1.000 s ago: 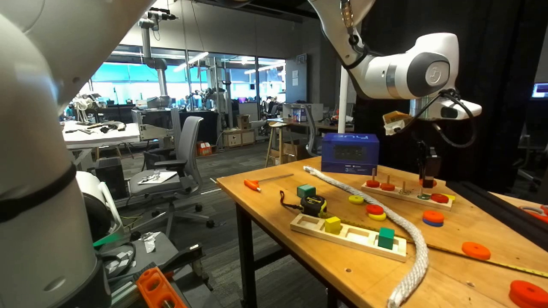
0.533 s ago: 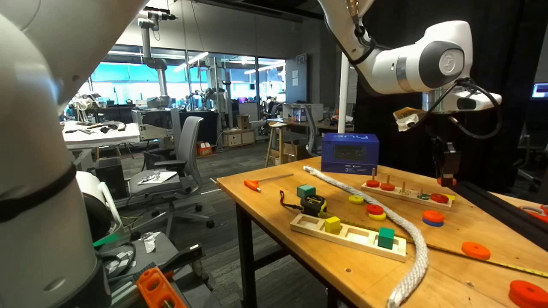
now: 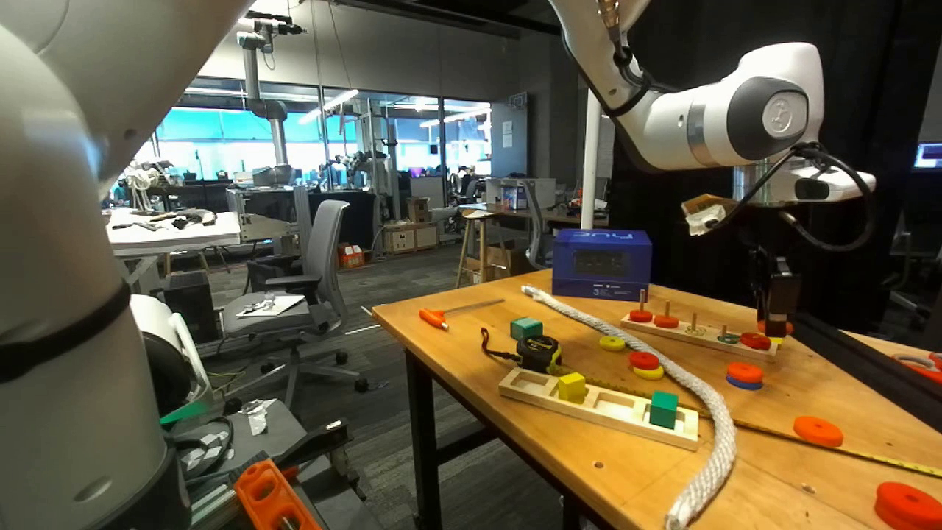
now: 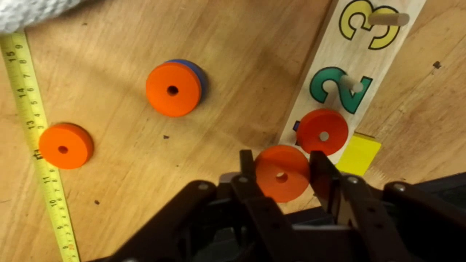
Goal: Remove one orange ring from the right side of the board and put it on the table
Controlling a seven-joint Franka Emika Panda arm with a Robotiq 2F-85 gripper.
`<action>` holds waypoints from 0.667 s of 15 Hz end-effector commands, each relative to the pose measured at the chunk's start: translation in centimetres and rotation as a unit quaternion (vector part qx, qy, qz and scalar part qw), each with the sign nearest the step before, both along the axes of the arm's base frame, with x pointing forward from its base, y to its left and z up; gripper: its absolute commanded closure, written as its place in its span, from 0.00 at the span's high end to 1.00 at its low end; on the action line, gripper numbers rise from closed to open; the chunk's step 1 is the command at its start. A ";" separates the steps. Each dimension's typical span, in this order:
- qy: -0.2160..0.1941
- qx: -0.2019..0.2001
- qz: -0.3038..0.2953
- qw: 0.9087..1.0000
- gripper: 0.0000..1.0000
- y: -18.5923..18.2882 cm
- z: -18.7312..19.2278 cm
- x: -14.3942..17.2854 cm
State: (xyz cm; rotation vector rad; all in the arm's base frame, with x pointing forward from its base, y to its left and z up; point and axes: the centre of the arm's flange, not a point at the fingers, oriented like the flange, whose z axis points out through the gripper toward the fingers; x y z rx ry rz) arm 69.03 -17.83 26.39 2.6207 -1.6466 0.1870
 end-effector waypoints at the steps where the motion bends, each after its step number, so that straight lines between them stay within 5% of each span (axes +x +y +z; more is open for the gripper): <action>1: -0.003 -0.006 -0.002 1.000 0.20 -1.1 0.9 -1.2; 10: -0.004 0.002 -0.012 1.000 0.20 -4.3 0.2 -2.0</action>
